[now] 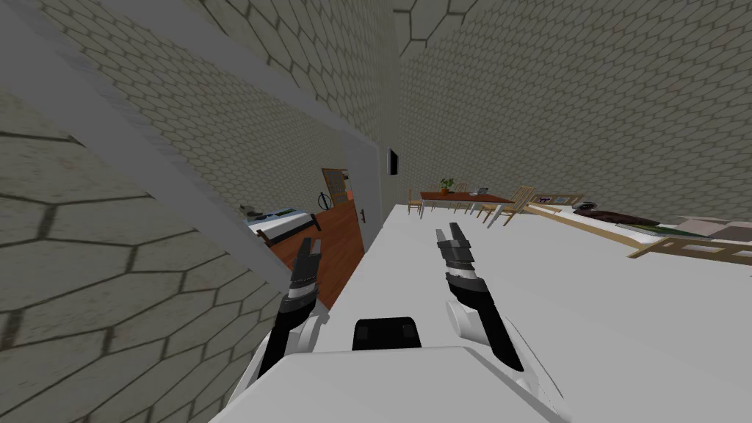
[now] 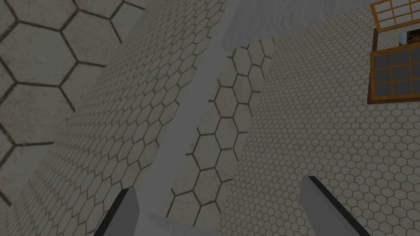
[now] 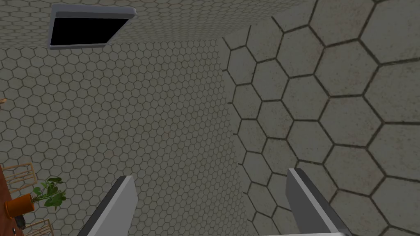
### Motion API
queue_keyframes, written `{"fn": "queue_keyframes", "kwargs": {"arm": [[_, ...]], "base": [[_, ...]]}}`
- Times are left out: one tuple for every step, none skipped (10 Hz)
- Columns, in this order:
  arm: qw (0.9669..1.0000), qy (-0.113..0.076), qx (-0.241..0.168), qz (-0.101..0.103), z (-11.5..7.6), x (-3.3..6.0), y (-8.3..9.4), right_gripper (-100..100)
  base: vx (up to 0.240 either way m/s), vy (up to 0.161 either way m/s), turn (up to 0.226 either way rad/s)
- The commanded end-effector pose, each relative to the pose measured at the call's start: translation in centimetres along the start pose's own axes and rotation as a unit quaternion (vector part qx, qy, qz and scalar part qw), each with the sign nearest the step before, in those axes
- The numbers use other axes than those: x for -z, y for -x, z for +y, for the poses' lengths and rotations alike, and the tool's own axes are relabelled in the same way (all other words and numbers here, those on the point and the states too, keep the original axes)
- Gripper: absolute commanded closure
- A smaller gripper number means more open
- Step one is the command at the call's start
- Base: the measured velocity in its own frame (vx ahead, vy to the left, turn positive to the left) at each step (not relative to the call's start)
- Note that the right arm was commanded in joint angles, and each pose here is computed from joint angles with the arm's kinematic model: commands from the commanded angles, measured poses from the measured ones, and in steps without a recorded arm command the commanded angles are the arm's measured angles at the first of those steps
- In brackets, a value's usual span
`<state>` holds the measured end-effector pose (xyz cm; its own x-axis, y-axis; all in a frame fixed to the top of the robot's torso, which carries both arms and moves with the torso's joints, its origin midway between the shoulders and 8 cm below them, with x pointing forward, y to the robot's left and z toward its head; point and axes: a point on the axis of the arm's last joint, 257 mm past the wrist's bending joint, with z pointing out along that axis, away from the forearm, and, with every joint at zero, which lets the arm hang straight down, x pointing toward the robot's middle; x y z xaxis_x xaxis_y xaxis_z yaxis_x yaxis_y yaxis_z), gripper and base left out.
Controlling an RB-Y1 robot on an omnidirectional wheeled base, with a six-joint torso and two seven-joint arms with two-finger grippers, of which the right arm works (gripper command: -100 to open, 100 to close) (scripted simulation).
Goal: Push the door open
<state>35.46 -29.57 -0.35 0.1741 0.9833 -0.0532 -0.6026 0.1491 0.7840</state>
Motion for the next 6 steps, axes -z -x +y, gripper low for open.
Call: {"fn": "queue_keyframes", "kwargs": {"arm": [[0.9993, -0.004, -0.035, 0.01, -0.9, -0.01, -1.2, -100], [0.9986, -0.006, -0.051, 0.014, -1.3, 0.0, -1.7, -100], [0.9971, -0.009, -0.073, 0.02, -1.9, 0.03, -2.4, -100], [0.9953, -0.012, -0.093, 0.024, -2.3, 0.07, -3.1, -100], [0.9929, -0.015, -0.114, 0.029, -2.9, 0.12, -3.8, -100], [0.9915, -0.017, -0.125, 0.031, -3.1, 0.16, -4.2, -100]], "base": [[0.087, -0.011, 0.061], [0.159, 0.022, 0.094], [0.16, -0.01, 0.047], [0.173, -0.052, 0.045], [0.176, -0.039, 0.06], [0.129, -0.022, 0.045]]}}
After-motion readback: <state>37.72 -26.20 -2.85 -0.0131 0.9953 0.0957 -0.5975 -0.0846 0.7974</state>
